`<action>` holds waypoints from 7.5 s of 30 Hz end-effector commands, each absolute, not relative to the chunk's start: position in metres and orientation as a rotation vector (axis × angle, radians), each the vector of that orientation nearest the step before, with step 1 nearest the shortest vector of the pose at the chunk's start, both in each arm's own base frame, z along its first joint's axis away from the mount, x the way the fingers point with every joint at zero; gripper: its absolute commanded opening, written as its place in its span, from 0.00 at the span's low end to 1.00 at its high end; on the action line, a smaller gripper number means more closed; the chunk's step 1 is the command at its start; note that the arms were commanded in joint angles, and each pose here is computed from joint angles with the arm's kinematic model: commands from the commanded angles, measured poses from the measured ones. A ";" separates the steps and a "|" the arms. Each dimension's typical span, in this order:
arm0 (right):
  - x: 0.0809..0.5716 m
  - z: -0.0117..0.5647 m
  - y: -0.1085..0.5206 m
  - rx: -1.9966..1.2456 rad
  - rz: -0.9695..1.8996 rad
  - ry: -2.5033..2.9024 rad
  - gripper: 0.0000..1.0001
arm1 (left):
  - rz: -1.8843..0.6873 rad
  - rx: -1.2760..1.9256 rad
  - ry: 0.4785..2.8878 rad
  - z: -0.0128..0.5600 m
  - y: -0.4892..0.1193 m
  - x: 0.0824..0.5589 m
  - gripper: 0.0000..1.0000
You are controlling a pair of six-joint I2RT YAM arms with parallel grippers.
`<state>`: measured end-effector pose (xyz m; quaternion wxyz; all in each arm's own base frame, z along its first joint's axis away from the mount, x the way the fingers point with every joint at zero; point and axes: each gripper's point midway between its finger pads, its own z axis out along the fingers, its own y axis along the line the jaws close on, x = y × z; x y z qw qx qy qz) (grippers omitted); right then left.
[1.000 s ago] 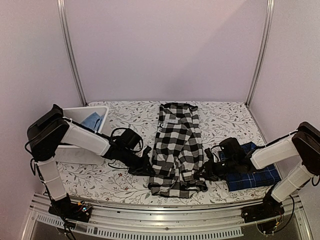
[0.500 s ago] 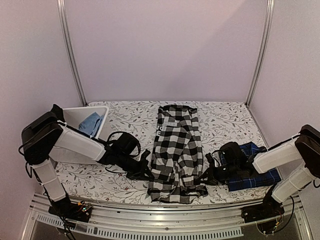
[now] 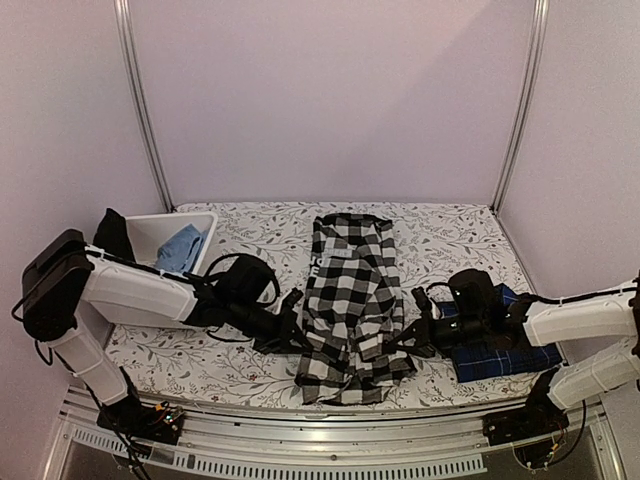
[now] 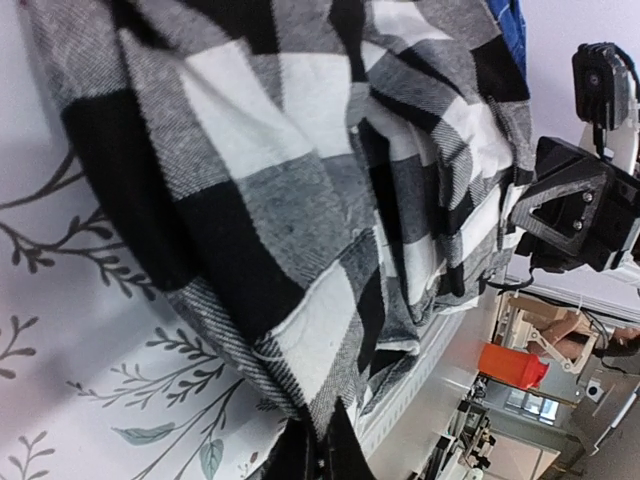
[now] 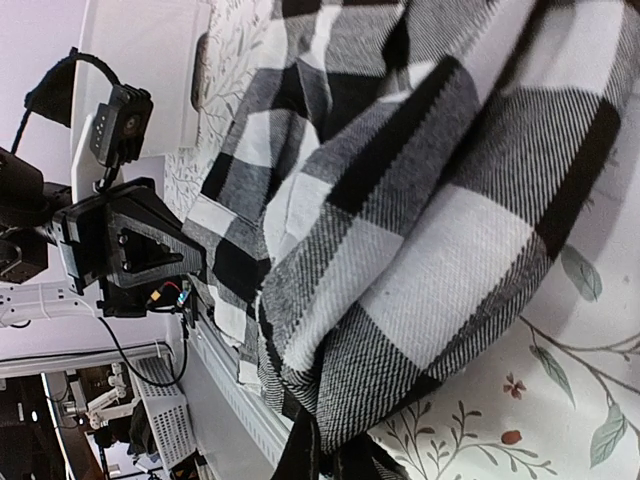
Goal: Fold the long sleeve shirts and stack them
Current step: Pick up the rectangle-folded shirt from the center of the board, then fold the rectangle-folded shirt at the center of the board, then smooth out the 2/3-rectangle-folded shirt at the center of the board.
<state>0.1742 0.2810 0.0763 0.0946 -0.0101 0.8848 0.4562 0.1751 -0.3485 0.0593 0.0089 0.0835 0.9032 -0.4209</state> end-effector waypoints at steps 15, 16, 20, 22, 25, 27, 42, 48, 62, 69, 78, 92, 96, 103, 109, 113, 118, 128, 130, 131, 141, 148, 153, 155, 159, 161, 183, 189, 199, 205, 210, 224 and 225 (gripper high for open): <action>0.344 0.058 0.282 0.177 1.246 2.501 0.00 | -1.380 -0.110 2.617 0.061 -0.363 0.339 0.00; 0.346 0.045 0.282 0.187 1.226 2.527 0.00 | -1.362 -0.116 2.638 0.050 -0.363 0.340 0.00; 0.346 0.014 0.280 0.199 1.180 2.590 0.00 | -1.286 -0.147 2.685 0.021 -0.357 0.342 0.00; 0.341 0.004 0.277 0.209 1.163 2.618 0.00 | -1.243 -0.157 2.709 0.011 -0.351 0.338 0.00; 0.330 -0.004 0.271 0.218 1.147 2.643 0.00 | -1.213 -0.175 2.733 0.002 -0.343 0.329 0.00; 0.320 -0.007 0.268 0.219 1.149 2.653 0.00 | -1.212 -0.180 2.747 -0.001 -0.339 0.319 0.00; 0.256 0.022 0.273 0.219 1.264 2.630 0.00 | -1.234 -0.148 2.750 0.032 -0.334 0.255 0.00; 0.265 0.048 0.276 0.201 1.274 2.568 0.00 | -1.250 -0.118 2.702 0.060 -0.339 0.261 0.00; 0.286 0.058 0.273 0.197 1.248 2.530 0.00 | -1.265 -0.105 2.699 0.056 -0.341 0.271 0.00; 0.283 0.038 0.271 0.214 1.224 2.573 0.00 | -1.228 -0.049 2.752 0.030 -0.344 0.275 0.00; 0.281 0.042 0.264 0.206 1.172 2.579 0.19 | -1.162 -0.006 2.739 0.035 -0.338 0.283 0.25; 0.269 0.073 0.253 0.000 0.915 2.575 0.49 | -1.094 0.175 2.714 0.067 -0.330 0.276 0.62; 0.265 0.078 0.262 -0.107 0.822 2.578 0.42 | -1.048 0.238 2.715 0.072 -0.328 0.274 0.60; 0.259 0.066 0.290 -0.267 0.718 2.637 0.25 | -1.020 0.342 2.697 0.086 -0.347 0.271 0.51; 0.246 0.052 0.307 -0.333 0.690 2.681 0.22 | -1.041 0.456 2.690 0.090 -0.372 0.259 0.45; 0.245 0.043 0.307 -0.322 0.667 2.708 0.22 | -1.064 0.534 2.714 0.081 -0.384 0.243 0.42; 0.253 0.041 0.305 -0.289 0.609 2.709 0.22 | -1.082 0.628 2.762 0.066 -0.391 0.219 0.41; 0.283 0.051 0.306 -0.262 0.473 2.668 0.25 | -1.041 0.681 2.816 0.051 -0.386 0.201 0.41; 0.290 0.050 0.304 -0.257 0.453 2.667 0.25 | -1.033 0.679 2.822 0.050 -0.384 0.200 0.41; 0.295 0.049 0.303 -0.252 0.443 2.665 0.25 | -1.024 0.676 2.824 0.049 -0.383 0.201 0.41; 0.330 0.076 0.310 -0.265 0.469 2.598 0.32 | -0.999 0.670 2.781 0.060 -0.384 0.211 0.41; 0.309 0.102 0.348 -0.430 0.617 2.529 0.46 | -1.026 0.646 2.722 0.073 -0.387 0.218 0.43; 0.301 0.098 0.363 -0.499 0.659 2.528 0.51 | -0.993 0.557 2.683 0.081 -0.386 0.239 0.45; 0.300 0.094 0.366 -0.508 0.659 2.535 0.51 | -0.960 0.492 2.678 0.082 -0.381 0.253 0.46; 0.298 0.088 0.363 -0.492 0.655 2.557 0.48 | -0.933 0.416 2.670 0.078 -0.377 0.274 0.46; 0.295 0.086 0.361 -0.482 0.654 2.566 0.46 | -0.944 0.418 2.650 0.080 -0.380 0.279 0.45; 0.282 0.085 0.331 -0.346 0.579 2.596 0.33 | -1.158 0.817 2.523 0.091 -0.419 0.230 0.43; 0.283 0.101 0.343 -0.377 0.644 2.560 0.34 | -1.149 0.852 2.590 0.069 -0.408 0.211 0.41; 0.270 0.106 0.379 -0.528 0.711 2.528 0.48 | -1.116 0.838 2.587 0.073 -0.402 0.212 0.42; 0.262 0.089 0.385 -0.561 0.671 2.571 0.52 | -1.102 0.790 2.567 0.084 -0.395 0.217 0.42; 0.257 0.065 0.369 -0.544 0.562 2.641 0.40 | -1.051 0.672 2.588 0.088 -0.375 0.230 0.42; 0.250 0.062 0.357 -0.498 0.558 2.659 0.17 | -0.921 0.344 2.637 0.075 -0.328 0.276 0.40; 0.249 0.063 0.357 -0.498 0.561 2.659 0.17 | -0.939 0.353 2.619 0.077 -0.331 0.279 0.40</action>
